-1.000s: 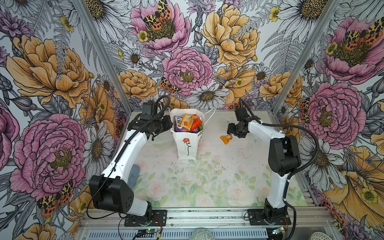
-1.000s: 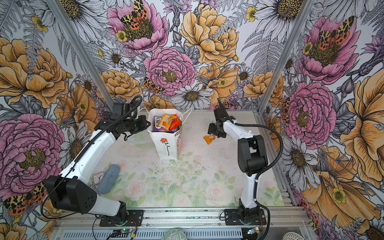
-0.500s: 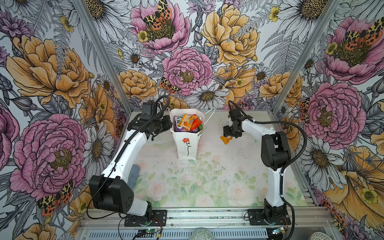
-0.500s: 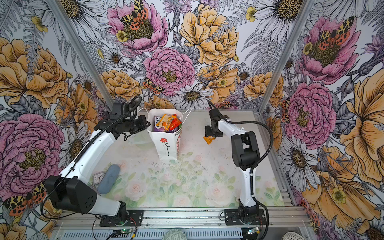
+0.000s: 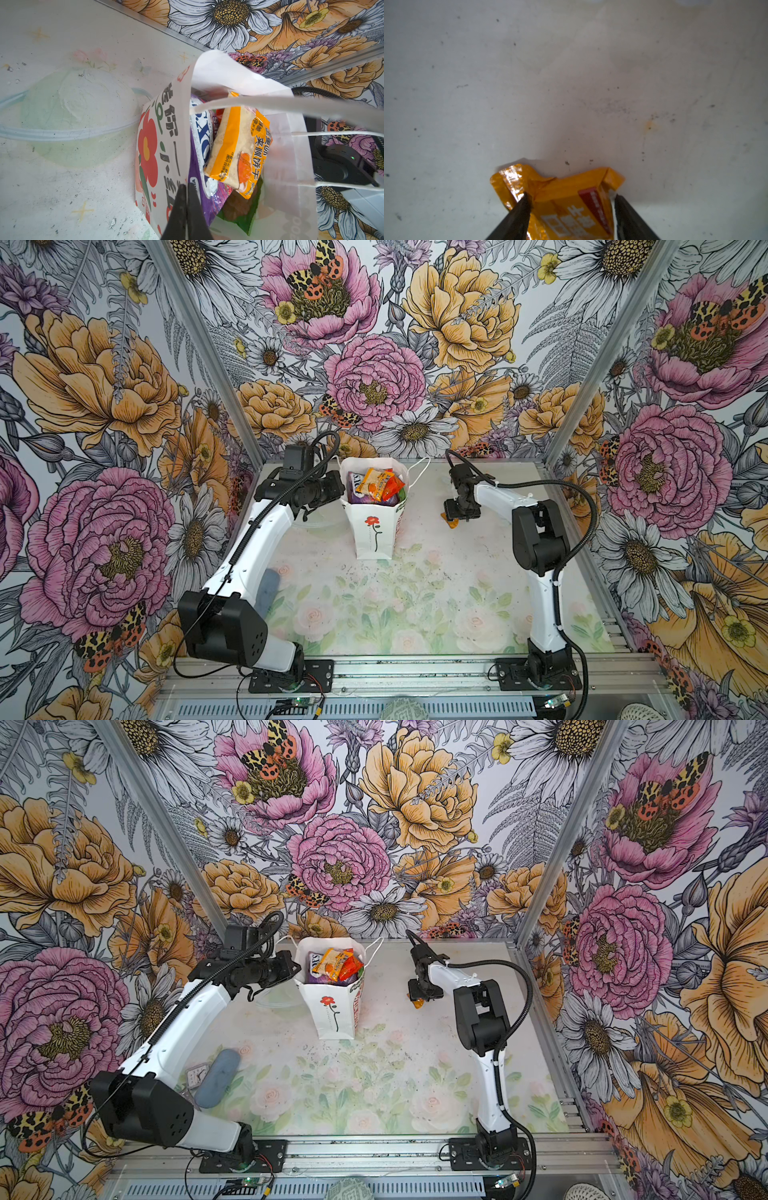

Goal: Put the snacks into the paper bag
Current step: 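Lower the right gripper and close it on the small orange snack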

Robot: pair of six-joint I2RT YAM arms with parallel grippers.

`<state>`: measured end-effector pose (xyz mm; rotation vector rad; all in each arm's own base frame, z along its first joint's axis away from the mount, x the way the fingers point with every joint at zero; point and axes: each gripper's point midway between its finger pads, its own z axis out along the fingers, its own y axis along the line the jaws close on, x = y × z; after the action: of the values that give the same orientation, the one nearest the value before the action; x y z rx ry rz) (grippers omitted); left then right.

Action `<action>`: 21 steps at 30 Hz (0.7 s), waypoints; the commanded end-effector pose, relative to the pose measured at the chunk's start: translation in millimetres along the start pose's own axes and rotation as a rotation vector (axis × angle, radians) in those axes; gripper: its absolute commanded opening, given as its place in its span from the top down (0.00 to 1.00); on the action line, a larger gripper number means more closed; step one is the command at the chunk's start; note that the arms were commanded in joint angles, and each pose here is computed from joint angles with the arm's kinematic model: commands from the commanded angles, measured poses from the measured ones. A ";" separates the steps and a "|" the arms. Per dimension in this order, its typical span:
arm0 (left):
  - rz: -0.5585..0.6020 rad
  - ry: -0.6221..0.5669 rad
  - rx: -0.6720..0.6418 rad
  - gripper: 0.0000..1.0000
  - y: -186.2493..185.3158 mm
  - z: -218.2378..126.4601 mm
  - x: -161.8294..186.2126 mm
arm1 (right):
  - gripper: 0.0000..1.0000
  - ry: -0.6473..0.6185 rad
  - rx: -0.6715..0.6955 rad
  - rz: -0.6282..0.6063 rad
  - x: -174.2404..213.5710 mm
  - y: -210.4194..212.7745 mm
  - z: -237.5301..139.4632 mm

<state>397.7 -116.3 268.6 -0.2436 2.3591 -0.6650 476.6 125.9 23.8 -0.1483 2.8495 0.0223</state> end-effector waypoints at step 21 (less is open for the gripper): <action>0.026 -0.081 0.061 0.96 -14.5 -21.0 -17.9 | 0.61 -0.024 -0.007 0.038 -3.2 3.2 -11.4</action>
<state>397.8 -115.5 268.5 -0.2460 2.3590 -0.6647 477.7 127.5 23.9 -0.1085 2.8492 0.0340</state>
